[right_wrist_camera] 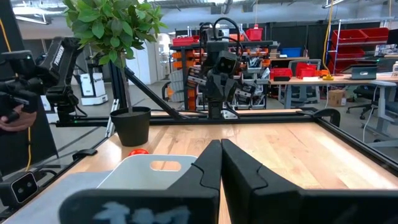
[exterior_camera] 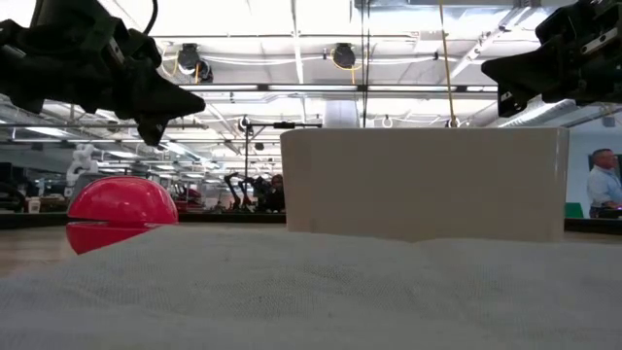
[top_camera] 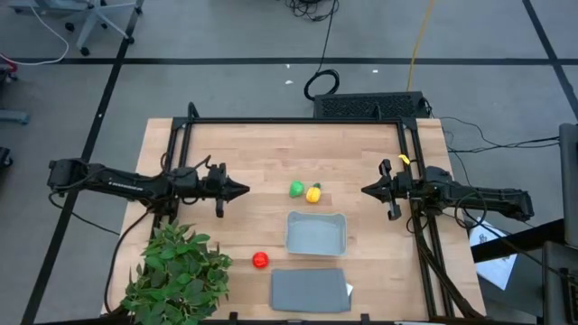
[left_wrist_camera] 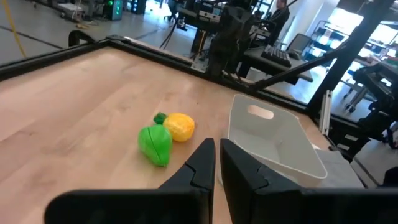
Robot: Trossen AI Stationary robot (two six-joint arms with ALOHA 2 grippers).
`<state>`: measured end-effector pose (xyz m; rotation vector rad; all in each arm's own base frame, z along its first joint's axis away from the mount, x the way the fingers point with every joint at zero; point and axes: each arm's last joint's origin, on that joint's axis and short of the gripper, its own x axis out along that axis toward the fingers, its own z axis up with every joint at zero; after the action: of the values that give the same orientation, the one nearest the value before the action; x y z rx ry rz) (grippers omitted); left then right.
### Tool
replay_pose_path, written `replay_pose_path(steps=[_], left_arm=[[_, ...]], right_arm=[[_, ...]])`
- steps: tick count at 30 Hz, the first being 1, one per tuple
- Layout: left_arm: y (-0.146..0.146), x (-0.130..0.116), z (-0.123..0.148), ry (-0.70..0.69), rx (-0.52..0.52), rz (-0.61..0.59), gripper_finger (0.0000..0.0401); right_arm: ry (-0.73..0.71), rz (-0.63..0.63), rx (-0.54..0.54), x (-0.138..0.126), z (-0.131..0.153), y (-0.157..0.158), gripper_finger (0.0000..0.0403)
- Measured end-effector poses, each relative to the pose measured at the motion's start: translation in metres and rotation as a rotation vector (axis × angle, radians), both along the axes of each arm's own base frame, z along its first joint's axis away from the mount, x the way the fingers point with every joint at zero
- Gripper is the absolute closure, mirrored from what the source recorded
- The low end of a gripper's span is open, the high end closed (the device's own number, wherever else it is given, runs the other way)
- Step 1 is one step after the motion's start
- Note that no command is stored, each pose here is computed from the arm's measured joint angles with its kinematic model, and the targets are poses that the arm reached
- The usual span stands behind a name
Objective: Pick and placing Produce into tupperware
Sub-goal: Put the red tomato into the gray bin
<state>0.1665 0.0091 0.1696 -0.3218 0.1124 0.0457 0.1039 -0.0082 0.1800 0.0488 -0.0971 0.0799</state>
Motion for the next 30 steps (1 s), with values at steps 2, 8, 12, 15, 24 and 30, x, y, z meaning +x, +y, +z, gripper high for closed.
replay_pose_path(steps=[2,8,12,15,24,30], left_arm=[[0.000,0.000,0.000,0.000,0.007,-0.001,0.0375],[0.000,0.002,0.002,0.006,0.005,-0.001,0.0375],[-0.001,0.018,0.009,0.142,-0.035,0.002,0.0375],[-0.001,0.039,0.021,0.240,-0.030,-0.003,0.0375],[0.000,0.086,0.037,0.443,0.063,-0.148,0.0375],[0.005,0.109,0.040,0.468,0.144,-0.328,0.0375]], right_arm=[[0.000,0.000,0.000,0.000,0.000,0.000,0.0403],[0.000,0.000,0.000,0.000,0.000,0.000,0.0403],[0.000,0.000,-0.001,0.000,0.000,0.000,0.0403],[-0.001,0.000,-0.002,0.000,0.000,0.000,0.0403],[0.001,-0.001,0.000,0.000,0.000,0.000,0.0403],[0.008,-0.001,0.001,0.000,-0.001,0.000,0.0403]])
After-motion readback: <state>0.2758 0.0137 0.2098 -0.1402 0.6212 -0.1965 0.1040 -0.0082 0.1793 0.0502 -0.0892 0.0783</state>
